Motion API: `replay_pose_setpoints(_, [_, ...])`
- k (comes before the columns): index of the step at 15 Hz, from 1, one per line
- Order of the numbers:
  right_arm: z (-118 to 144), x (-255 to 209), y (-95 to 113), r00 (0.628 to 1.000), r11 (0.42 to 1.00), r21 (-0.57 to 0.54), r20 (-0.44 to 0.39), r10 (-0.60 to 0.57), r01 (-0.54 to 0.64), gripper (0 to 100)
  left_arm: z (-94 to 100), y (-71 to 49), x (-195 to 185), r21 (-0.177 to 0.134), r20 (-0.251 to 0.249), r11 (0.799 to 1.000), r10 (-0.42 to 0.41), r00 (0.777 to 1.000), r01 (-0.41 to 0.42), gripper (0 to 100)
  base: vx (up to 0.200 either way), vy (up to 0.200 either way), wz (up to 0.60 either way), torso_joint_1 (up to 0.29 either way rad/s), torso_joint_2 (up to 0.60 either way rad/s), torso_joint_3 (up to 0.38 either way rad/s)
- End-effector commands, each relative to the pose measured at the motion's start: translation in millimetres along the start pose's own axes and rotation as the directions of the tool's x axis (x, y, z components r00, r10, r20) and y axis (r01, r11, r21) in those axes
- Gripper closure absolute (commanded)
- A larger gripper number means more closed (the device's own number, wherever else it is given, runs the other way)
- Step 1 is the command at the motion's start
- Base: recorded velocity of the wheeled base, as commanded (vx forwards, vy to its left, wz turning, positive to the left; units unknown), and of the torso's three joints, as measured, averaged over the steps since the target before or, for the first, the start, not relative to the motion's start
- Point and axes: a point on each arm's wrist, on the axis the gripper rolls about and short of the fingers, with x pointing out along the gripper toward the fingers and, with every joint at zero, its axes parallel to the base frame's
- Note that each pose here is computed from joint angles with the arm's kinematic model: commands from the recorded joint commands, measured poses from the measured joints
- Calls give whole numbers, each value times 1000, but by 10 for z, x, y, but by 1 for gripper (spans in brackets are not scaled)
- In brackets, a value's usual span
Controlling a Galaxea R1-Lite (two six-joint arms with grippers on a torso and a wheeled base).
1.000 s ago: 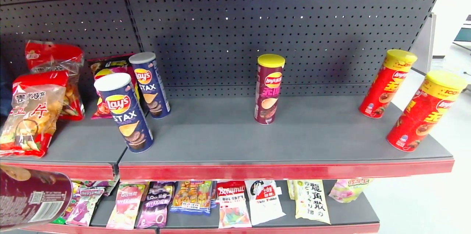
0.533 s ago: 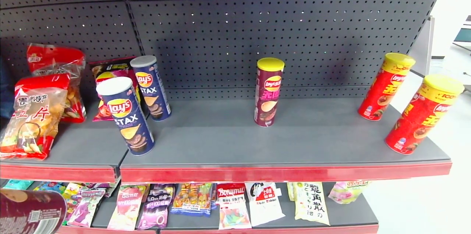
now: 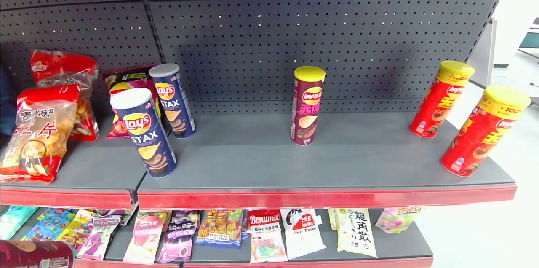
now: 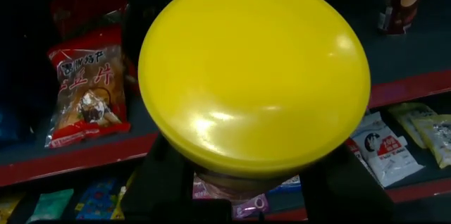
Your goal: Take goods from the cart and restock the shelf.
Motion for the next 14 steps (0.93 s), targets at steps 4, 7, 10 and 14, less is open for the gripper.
replay_pose_setpoints(4, [-59,1900,273,937,950,27,-160,312,-312,0,-9,12,60,-5,-38,1000,10,999,-10,100,0,0,0,0,0,0])
replay_pose_setpoints(7, [-190,2401,336,932,949,46,-179,315,-312,0,9,20,86,-8,-50,1000,10,999,-11,100,0,0,0,0,0,0])
replay_pose_setpoints(10, [-255,2843,398,924,944,88,-195,330,-318,0,31,24,80,-7,-42,1000,14,999,-14,100,0,0,0,0,0,0])
replay_pose_setpoints(14, [-297,3271,484,924,941,88,-182,337,-326,0,51,30,77,-9,-38,1000,25,999,-26,100,0,0,0,0,0,0])
